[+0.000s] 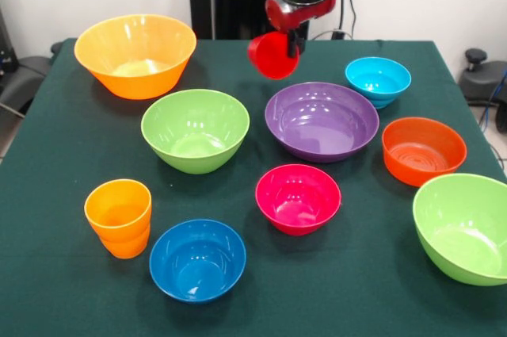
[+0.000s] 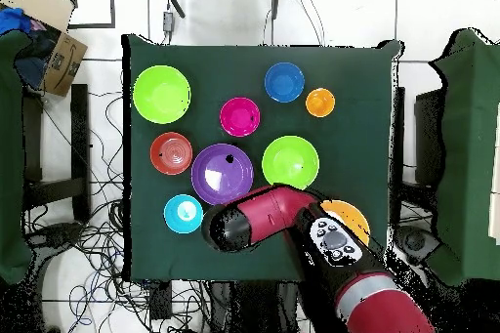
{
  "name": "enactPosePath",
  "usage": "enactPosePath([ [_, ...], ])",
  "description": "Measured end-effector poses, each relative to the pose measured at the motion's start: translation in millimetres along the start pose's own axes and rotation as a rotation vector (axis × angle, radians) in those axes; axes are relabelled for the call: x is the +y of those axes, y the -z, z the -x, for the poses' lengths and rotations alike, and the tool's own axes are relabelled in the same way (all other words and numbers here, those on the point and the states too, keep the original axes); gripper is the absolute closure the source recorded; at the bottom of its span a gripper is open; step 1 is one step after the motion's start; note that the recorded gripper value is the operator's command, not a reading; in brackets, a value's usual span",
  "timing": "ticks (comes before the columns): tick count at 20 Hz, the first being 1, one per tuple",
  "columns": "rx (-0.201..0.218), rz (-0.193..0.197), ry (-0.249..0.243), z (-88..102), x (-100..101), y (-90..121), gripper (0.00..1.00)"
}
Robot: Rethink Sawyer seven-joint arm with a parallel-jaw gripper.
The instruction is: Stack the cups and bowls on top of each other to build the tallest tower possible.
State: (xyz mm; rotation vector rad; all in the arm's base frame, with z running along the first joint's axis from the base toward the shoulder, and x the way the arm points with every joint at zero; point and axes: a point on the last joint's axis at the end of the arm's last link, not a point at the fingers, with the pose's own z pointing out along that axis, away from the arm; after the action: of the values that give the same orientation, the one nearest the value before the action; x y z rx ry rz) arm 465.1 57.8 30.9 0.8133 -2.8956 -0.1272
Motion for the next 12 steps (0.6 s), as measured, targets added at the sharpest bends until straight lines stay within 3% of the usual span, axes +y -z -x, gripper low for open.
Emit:
enactPosePath([
  [2, -0.050, -0.006, 0.007, 5.7, 2, 5, 1.00],
  [7, -0.237, 0.005, 0.007, 20.6, 0, 22, 1.00],
  [12, -0.323, 0.046, -0.029, 14.4, -12, 41, 1.00],
])
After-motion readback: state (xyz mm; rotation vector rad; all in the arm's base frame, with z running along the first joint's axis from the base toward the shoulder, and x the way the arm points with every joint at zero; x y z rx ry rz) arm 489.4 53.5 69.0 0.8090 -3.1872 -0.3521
